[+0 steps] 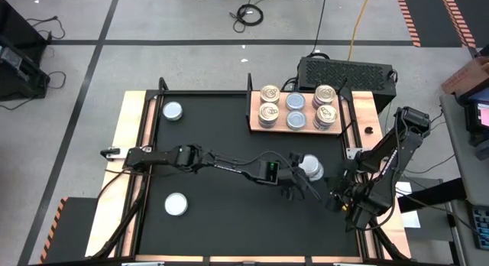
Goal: Stack canned seafood by type on shelf
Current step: Stack the green tuna can on top of the top green tuna can on the shelf
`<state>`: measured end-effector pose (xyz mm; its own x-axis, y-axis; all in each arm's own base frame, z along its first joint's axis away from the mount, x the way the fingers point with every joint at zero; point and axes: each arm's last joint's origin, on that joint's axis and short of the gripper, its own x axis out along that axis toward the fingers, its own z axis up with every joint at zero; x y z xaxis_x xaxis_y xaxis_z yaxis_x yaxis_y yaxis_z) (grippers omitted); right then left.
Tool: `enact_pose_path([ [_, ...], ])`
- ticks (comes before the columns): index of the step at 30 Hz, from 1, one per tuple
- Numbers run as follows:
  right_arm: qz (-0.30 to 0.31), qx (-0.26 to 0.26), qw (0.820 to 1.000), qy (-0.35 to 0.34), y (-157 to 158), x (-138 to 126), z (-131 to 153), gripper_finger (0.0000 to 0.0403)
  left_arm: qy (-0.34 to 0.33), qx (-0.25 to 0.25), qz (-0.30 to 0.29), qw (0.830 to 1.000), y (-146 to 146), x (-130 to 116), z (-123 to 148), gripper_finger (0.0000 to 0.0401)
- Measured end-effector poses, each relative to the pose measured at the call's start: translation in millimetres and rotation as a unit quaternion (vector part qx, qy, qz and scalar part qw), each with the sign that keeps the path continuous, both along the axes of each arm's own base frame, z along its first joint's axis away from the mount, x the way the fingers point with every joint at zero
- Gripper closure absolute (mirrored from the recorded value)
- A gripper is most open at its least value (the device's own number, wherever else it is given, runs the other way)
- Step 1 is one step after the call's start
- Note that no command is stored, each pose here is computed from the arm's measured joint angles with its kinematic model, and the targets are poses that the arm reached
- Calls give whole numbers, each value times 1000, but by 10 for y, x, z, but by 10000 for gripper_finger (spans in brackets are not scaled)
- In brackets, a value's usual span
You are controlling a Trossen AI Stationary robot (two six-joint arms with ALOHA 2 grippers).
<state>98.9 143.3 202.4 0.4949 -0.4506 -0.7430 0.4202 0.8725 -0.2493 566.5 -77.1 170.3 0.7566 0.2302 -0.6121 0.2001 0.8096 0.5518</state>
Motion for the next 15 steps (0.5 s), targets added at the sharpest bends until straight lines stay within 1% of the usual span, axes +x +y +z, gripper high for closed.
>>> enact_pose_path([
  [3, 0, 1, 1000, 0, 1, 1, -1, 403, -1, 4, -2, 1000, 4, 2, 4, 401],
  [7, 0, 0, 1000, -2, 2, 2, 0, 403, -21, 54, -22, 998, -83, 23, 53, 401],
  [10, 1, 0, 1000, -3, 3, 3, 0, 403, -42, 79, -47, 995, -165, 42, 101, 401],
  [13, 1, 1, 1000, -4, 5, 4, -1, 403, -41, 77, -63, 994, -175, 44, 104, 401],
  [15, 1, 2, 1000, -4, 5, 4, -1, 403, -37, 75, -64, 994, -150, 45, 96, 401],
])
